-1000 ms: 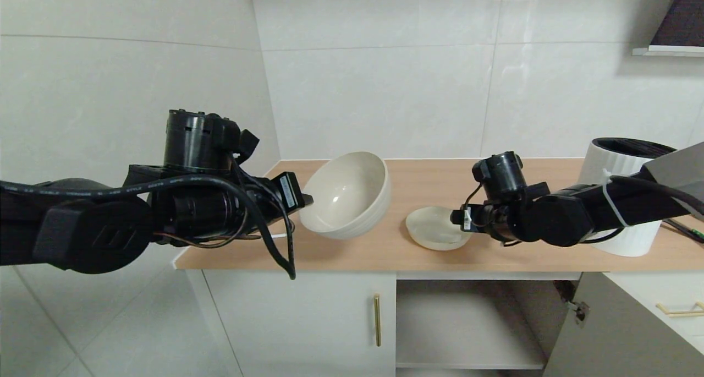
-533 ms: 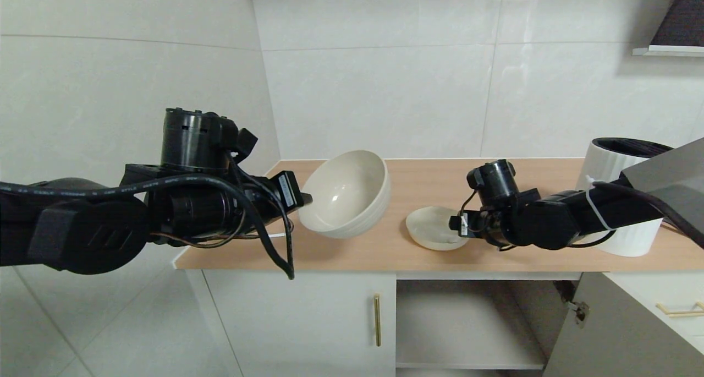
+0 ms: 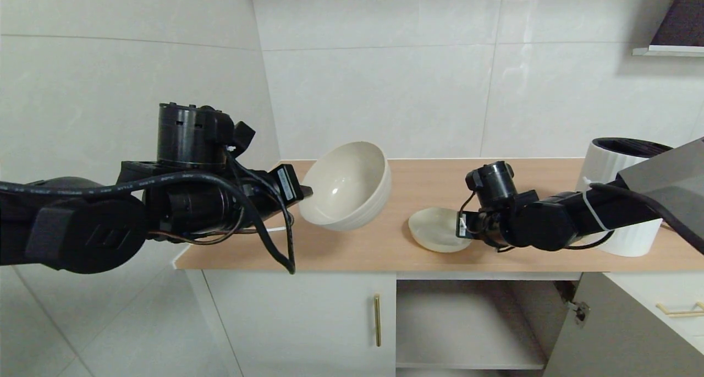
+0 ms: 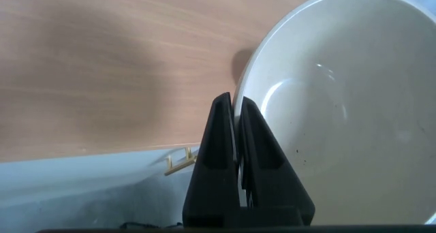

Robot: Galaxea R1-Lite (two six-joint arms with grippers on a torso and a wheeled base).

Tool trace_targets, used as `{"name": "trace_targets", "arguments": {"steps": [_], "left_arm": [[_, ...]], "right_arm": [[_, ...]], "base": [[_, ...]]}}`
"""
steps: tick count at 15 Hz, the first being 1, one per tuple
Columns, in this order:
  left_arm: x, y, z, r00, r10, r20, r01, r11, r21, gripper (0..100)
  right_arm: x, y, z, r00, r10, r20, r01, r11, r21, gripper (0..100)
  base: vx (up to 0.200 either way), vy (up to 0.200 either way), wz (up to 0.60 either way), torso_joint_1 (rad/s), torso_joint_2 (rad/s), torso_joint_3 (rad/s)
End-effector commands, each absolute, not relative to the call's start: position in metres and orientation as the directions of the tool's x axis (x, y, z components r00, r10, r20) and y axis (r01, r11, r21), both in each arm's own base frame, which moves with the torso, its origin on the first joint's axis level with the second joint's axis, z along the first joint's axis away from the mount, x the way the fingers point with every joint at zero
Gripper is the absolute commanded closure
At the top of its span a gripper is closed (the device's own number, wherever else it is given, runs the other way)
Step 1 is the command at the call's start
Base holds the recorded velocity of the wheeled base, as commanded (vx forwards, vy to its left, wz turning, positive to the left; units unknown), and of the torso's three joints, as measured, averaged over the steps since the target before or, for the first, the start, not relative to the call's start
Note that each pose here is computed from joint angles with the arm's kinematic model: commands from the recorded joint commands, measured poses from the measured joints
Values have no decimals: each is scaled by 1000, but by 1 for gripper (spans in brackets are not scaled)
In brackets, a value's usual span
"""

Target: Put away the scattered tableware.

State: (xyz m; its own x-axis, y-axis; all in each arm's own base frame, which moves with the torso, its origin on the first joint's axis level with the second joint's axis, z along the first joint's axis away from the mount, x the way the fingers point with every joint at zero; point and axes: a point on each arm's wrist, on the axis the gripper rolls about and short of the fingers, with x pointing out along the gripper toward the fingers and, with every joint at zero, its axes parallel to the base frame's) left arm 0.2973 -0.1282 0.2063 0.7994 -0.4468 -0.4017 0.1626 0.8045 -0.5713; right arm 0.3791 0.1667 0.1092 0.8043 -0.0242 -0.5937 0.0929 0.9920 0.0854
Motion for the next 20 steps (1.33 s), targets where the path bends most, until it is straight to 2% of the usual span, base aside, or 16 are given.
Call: {"name": "trace_targets", "arguments": {"steps": [1,3,4,6,7,8,10,12,15,20], "left_arm": [[296,-128,208,802,-447,-396,165,803,-573,100],[288,-124,213,801,-452,-392,170,800,-575,100],[283,-122,214,801,-452,-392,171,801,-574,100],[274,-118,208,788,-447,-424,182,827,-532,100],[272,-117,206,785,-445,-431,187,833,-521,100],[266,-117,197,769,-445,-459,200,850,-488,100],[255,-113,190,755,-441,-485,194,857,-478,100],[245,-109,186,747,-440,-498,188,859,-476,100],[245,-113,182,734,-448,-511,195,859,-473,100],[248,-124,166,695,-454,-558,195,865,-462,100]], "right_arm": [[377,166,117,809,-6,-587,87,990,110,100],[372,164,128,819,13,-573,78,988,134,100],[364,160,146,831,22,-555,78,985,155,100],[338,150,175,825,64,-561,54,980,192,100],[332,147,180,821,78,-566,43,979,199,100],[305,135,197,802,131,-583,1,975,221,100],[273,123,216,774,234,-588,-81,958,275,100],[257,117,214,743,285,-606,-123,947,295,100],[249,113,195,706,262,-658,-122,960,251,100],[249,107,189,697,239,-676,-98,966,240,100]], "base": [[0,0,0,0,0,0],[0,0,0,0,0,0],[0,0,0,0,0,0],[0,0,0,0,0,0],[0,0,0,0,0,0],[0,0,0,0,0,0],[0,0,0,0,0,0],[0,0,0,0,0,0],[0,0,0,0,0,0],[0,0,0,0,0,0]]}}
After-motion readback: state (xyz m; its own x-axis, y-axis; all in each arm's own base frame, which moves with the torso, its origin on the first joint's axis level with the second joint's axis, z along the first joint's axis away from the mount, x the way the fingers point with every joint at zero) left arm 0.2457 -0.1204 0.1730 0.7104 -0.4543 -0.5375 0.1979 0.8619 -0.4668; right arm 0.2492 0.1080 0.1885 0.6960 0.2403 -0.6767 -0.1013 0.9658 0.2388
